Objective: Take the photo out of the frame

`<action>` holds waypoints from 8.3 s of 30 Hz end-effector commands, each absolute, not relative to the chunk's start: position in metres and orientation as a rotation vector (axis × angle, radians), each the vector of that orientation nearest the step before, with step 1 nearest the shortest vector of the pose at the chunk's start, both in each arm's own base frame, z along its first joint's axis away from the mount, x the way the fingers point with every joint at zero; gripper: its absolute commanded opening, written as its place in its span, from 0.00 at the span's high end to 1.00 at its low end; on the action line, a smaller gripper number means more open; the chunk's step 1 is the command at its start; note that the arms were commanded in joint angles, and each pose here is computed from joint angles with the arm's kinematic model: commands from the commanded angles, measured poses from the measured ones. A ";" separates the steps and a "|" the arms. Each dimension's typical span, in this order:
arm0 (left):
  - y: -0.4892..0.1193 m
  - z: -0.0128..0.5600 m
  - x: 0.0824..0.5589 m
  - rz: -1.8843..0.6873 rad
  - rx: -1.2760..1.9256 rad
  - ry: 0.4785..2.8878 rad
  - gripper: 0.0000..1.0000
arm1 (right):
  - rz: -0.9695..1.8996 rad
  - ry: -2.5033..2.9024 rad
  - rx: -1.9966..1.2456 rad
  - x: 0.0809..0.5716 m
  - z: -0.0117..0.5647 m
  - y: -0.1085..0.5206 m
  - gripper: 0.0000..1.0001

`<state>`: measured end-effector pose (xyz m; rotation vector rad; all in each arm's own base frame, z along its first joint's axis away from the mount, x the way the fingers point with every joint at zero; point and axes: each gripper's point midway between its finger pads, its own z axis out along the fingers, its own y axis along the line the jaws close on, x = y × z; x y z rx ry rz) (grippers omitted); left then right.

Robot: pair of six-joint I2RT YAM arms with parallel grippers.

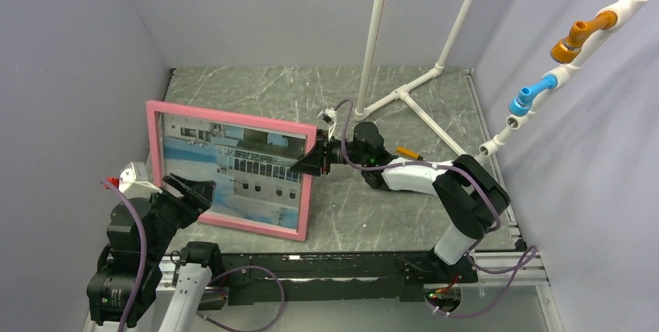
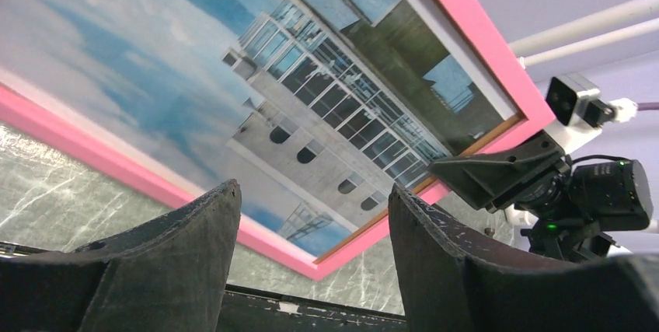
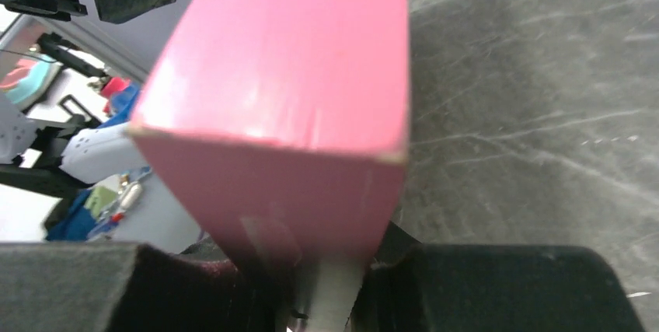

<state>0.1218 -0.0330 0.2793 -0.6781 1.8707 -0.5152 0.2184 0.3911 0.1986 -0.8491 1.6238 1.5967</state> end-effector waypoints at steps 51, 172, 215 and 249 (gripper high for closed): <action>-0.041 0.275 0.122 -0.564 -0.648 1.866 0.27 | 0.652 2.699 -0.390 0.332 0.014 0.319 0.25; -0.100 0.185 0.314 -0.485 0.049 2.331 0.25 | 1.320 2.268 -0.107 0.205 0.140 0.354 0.14; -0.106 0.186 0.294 -0.405 0.149 2.250 0.24 | 1.474 2.357 -0.197 0.134 0.083 0.398 0.38; -0.091 0.058 0.287 -0.188 -0.017 2.790 0.33 | 1.324 2.507 -0.151 0.119 0.046 0.389 0.48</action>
